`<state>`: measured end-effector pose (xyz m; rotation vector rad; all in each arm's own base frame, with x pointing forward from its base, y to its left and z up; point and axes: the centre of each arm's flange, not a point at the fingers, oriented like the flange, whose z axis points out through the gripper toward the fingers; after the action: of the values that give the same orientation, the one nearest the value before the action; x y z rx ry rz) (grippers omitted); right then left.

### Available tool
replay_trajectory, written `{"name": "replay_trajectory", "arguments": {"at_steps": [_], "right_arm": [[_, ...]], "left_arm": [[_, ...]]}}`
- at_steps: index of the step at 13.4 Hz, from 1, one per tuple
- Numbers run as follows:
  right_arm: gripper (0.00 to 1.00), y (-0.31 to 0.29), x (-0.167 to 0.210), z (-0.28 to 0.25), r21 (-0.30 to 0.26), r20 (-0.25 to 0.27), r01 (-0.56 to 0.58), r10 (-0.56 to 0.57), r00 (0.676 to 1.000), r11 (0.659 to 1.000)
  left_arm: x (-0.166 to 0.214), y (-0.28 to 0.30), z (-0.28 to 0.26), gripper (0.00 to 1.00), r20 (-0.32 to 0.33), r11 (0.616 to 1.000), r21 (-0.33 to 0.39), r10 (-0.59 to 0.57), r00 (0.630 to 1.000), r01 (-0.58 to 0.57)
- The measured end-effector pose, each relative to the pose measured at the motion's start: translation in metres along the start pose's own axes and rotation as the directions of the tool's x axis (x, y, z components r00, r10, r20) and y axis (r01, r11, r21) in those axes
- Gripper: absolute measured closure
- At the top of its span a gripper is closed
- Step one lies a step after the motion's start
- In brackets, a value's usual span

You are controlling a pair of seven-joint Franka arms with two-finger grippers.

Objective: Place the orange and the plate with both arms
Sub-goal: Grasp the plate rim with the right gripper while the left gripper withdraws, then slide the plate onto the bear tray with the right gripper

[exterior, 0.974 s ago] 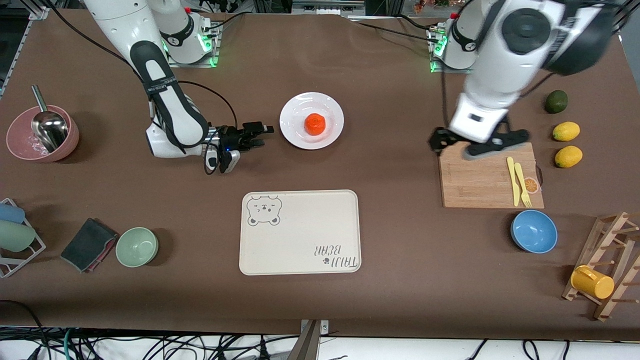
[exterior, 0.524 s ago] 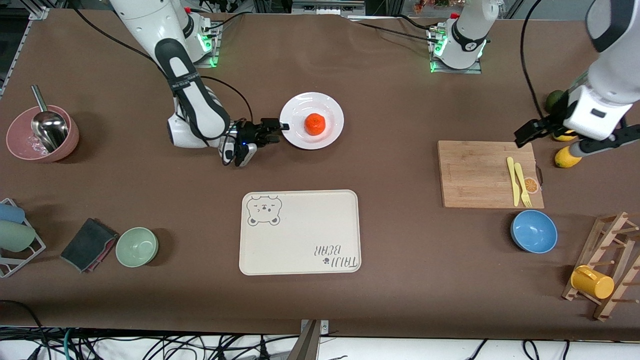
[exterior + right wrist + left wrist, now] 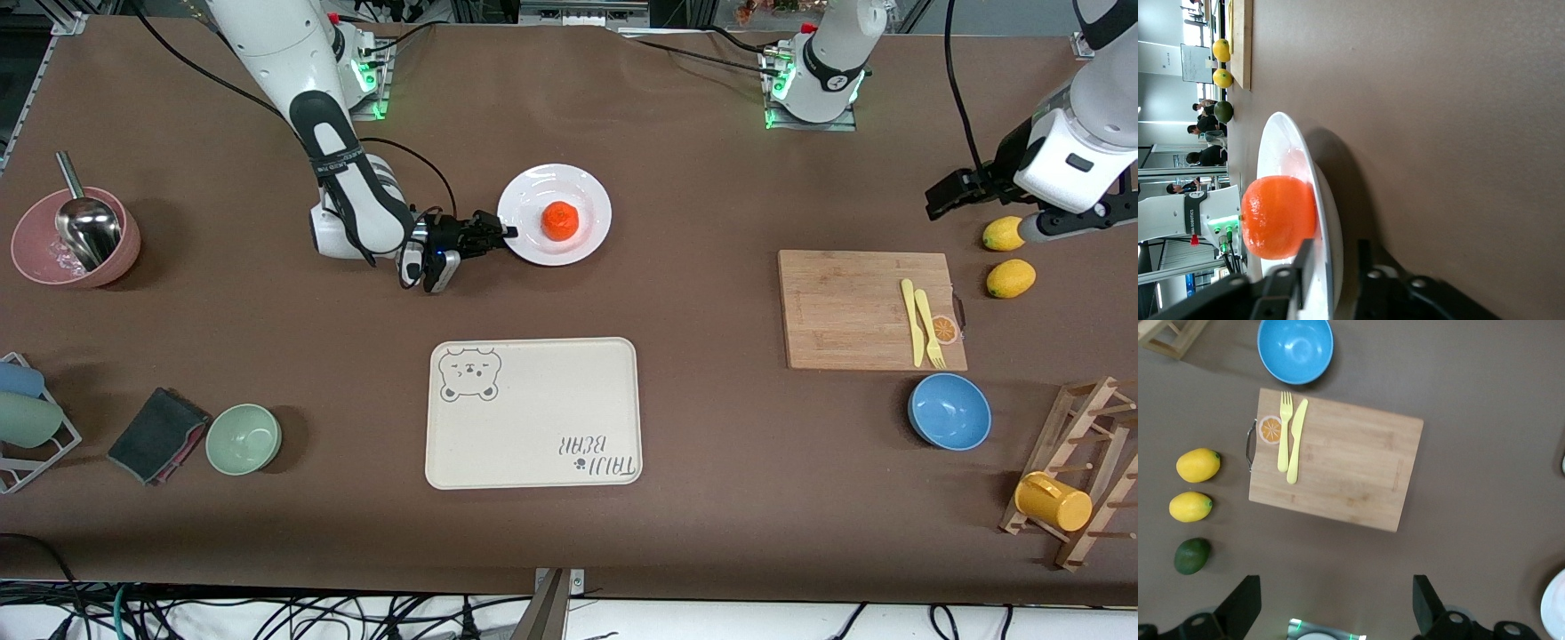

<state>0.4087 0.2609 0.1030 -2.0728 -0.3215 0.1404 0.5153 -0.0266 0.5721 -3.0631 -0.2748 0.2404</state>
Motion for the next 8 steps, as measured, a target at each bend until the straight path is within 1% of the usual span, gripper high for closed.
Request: {"name": "replay_trajectory", "arguments": {"at_steps": [1,2,4,6,8], "right_arm": [[0.9,0.0,0.0,0.0,0.001,0.0,0.001,-0.001,1.0,1.0],[0.96,-0.002,0.0,0.001,0.008,0.0,0.003,-0.003,1.0,1.0],[0.96,-0.002,0.0,0.001,0.008,-0.001,0.006,-0.006,1.0,1.0],[0.96,-0.002,0.001,0.001,0.008,-0.001,0.009,-0.009,1.0,1.0],[0.96,-0.005,0.007,0.0,0.01,-0.009,0.018,-0.018,1.0,1.0]], "left_arm": [[-0.003,0.0,-0.001,0.0,0.02,1.0,0.002,0.022,1.0,-0.022],[-0.005,0.001,-0.001,0.0,0.034,0.999,0.004,0.034,0.999,-0.034],[-0.008,0.004,-0.001,0.0,0.049,0.997,0.007,0.071,0.996,-0.072],[-0.008,0.004,-0.005,0.0,0.042,0.996,0.001,0.085,0.996,-0.085],[-0.004,-0.013,-0.014,0.0,0.031,0.997,-0.05,0.058,0.998,-0.057]]}}
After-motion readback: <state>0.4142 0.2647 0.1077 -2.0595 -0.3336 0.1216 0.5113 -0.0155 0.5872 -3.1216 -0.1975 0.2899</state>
